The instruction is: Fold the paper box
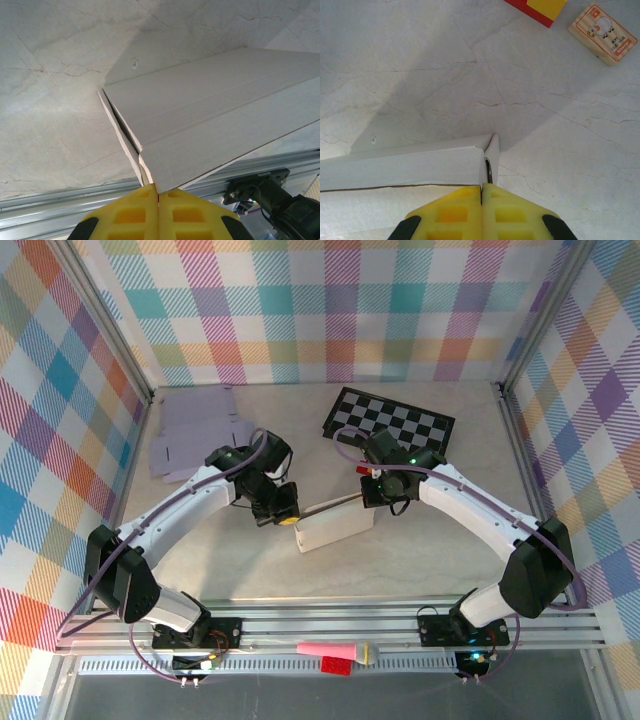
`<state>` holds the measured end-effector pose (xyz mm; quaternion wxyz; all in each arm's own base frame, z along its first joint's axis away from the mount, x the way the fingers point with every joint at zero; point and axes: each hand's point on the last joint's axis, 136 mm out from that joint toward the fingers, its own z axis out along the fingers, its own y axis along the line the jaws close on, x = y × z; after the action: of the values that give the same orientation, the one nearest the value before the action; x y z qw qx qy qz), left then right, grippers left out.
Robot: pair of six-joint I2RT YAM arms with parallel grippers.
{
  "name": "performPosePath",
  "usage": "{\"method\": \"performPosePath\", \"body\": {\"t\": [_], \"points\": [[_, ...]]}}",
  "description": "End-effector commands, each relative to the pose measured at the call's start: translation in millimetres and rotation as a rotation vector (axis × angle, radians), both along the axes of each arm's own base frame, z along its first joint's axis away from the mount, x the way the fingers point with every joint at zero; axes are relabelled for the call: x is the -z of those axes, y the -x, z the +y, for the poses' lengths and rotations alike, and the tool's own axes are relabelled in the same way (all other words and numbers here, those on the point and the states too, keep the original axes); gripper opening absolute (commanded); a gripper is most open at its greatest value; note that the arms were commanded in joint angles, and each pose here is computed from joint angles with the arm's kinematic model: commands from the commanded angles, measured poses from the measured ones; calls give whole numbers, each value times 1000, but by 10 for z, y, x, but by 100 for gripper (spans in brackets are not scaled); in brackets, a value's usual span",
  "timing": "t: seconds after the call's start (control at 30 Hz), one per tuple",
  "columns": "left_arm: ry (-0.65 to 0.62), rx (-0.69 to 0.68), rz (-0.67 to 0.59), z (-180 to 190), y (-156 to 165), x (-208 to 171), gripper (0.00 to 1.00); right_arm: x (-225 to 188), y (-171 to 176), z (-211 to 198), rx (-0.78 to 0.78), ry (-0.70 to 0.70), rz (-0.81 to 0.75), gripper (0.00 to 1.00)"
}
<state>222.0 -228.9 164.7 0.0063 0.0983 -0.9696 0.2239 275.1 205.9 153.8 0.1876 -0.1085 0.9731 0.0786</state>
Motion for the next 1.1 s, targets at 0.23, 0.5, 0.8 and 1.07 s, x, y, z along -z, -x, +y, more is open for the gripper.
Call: {"method": "performPosePath", "body": {"t": [0.23, 0.5, 0.8, 1.07], "points": [[75, 41, 10, -96, 83, 36, 0, 162, 165, 76, -16, -1, 89, 0], [54, 104, -12, -104, 159, 137, 0, 161, 165, 64, -13, 2, 87, 0], [5, 165, -57, -119, 191, 167, 0, 181, 173, 47, -18, 13, 85, 0], [-61, 216, -118, -125, 235, 220, 0, 192, 177, 48, -25, 16, 81, 0]]}}
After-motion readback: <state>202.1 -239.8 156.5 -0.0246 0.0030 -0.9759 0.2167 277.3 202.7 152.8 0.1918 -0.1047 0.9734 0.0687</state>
